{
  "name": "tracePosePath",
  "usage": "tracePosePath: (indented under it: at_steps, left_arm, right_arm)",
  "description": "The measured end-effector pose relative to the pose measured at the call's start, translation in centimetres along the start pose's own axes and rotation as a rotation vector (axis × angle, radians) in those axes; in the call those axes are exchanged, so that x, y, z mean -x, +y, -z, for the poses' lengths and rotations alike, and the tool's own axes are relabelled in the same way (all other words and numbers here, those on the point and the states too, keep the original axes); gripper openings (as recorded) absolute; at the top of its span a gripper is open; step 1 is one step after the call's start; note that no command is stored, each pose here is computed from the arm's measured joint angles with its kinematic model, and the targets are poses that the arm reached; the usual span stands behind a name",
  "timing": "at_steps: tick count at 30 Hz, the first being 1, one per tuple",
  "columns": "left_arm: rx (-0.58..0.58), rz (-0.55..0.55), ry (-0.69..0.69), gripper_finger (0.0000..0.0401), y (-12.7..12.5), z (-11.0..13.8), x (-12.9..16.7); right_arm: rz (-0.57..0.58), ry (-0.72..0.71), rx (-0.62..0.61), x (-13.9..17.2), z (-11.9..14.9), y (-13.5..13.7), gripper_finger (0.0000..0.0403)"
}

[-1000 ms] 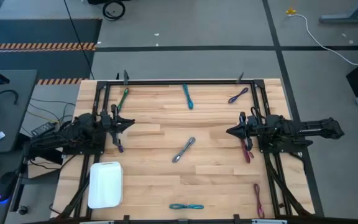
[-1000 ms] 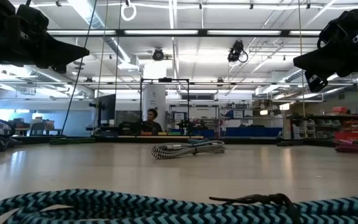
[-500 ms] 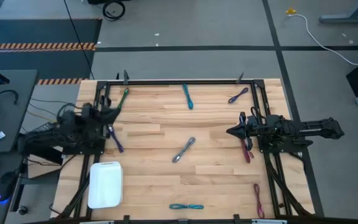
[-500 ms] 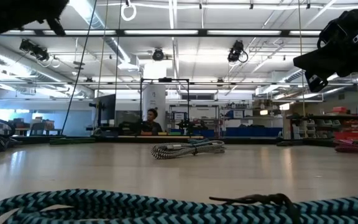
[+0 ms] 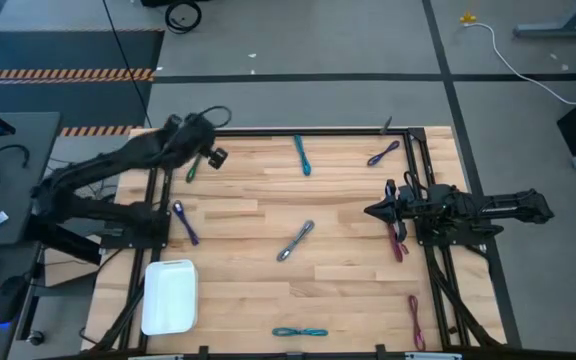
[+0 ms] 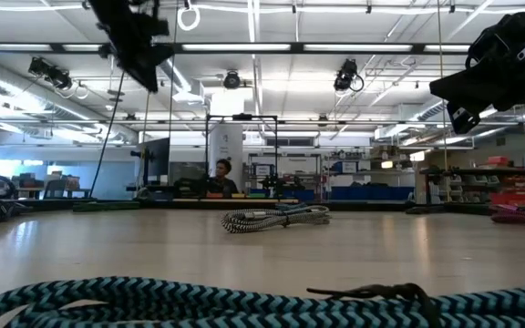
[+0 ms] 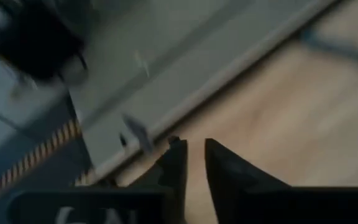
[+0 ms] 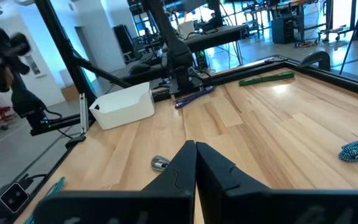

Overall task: Pick and place USB-C Cables
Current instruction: Put the green charger cable into the white bin

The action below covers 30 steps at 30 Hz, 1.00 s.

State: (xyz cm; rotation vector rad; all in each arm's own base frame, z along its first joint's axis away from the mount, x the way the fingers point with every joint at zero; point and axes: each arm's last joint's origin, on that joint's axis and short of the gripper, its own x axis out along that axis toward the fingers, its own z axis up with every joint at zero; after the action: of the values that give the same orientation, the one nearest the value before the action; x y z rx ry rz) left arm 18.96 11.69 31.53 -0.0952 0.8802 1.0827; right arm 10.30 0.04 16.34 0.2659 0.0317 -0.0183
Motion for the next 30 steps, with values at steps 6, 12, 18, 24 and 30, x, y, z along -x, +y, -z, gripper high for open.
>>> tracePosePath:
  at_steps: [6, 12, 18, 24, 30]
  left_arm:
    - [0.028, 0.132, 0.372, 0.0171, 1.2, 0.3, -7.4]
    - [0.205, 0.127, 0.588, 0.0258, 3.8, 1.8, -13.4]
    - [0.321, 0.039, 0.718, 0.0274, 6.5, 3.8, -17.8]
    - [0.388, 0.065, 0.804, 0.0249, 7.3, 5.0, -20.8]
    - [0.398, 0.001, 0.823, 0.0215, 6.3, 4.9, -21.0]
  right_arm:
    - [0.0, 0.0, 0.0, 0.0, 0.0, 0.0, 0.0011]
    - [0.0, 0.0, 0.0, 0.0, 0.0, 0.0, 0.0011]
    - [0.0, -0.001, 0.0, 0.0, 0.0, 0.0, 0.0011]
    - [0.0, -0.003, 0.0, 0.0, 0.0, 0.0, 0.0011]
    - [-0.002, -0.006, 0.0, 0.0, -0.1, 0.0, 0.0011]
